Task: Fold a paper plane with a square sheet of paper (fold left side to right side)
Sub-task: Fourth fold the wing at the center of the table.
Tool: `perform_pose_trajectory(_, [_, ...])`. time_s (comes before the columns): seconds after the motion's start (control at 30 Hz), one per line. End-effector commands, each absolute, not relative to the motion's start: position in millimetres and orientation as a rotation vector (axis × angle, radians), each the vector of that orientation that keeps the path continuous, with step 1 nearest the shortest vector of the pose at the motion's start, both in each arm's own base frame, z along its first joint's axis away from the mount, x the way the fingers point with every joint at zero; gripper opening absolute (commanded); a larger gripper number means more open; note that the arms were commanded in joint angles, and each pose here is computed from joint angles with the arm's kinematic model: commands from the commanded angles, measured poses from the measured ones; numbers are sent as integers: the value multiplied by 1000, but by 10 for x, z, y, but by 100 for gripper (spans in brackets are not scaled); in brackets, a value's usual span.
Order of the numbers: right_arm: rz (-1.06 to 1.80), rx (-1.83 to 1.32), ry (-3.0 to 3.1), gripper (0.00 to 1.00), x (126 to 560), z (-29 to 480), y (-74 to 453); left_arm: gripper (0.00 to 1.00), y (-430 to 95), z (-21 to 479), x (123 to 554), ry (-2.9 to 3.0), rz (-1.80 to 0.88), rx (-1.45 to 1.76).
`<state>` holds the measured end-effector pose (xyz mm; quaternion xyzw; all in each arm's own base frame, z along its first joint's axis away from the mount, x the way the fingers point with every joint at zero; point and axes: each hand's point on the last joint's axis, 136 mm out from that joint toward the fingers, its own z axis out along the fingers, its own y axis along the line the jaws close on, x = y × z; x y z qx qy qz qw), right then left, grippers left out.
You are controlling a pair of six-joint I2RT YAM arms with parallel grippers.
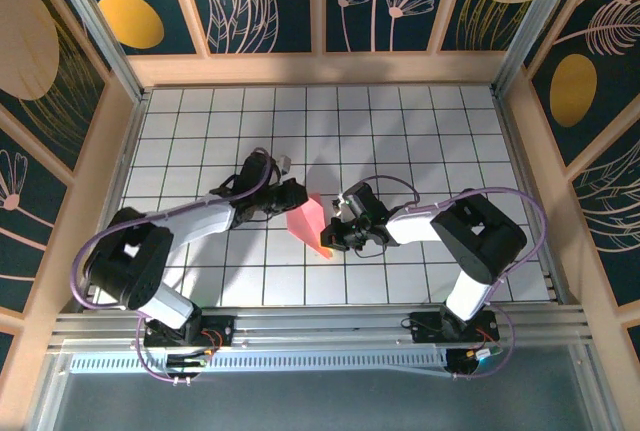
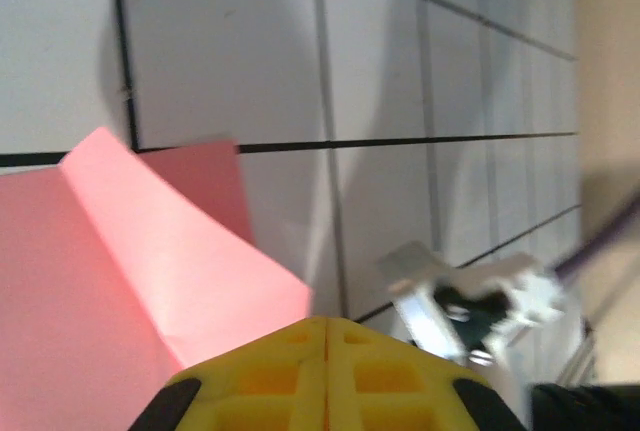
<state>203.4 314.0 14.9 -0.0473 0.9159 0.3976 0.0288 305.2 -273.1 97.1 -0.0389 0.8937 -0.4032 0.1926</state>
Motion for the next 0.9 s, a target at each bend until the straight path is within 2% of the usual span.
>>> perform_pose_trajectory(0.0, [993, -51, 3027, 0, 1803, -289, 2768, 4, -2699, 816, 2840, 2536, -1209, -141])
perform_pose_trajectory(0.33, [967, -42, 3031, 0, 1812, -299, 2745, 0, -2997, 592, 2508, 2603, -1345, -106])
perform_pose_trajectory(0.87, [930, -41, 3052, 0, 1779, -333, 2708, 0, -3102, 430, 2614, 2639, -1313, -117])
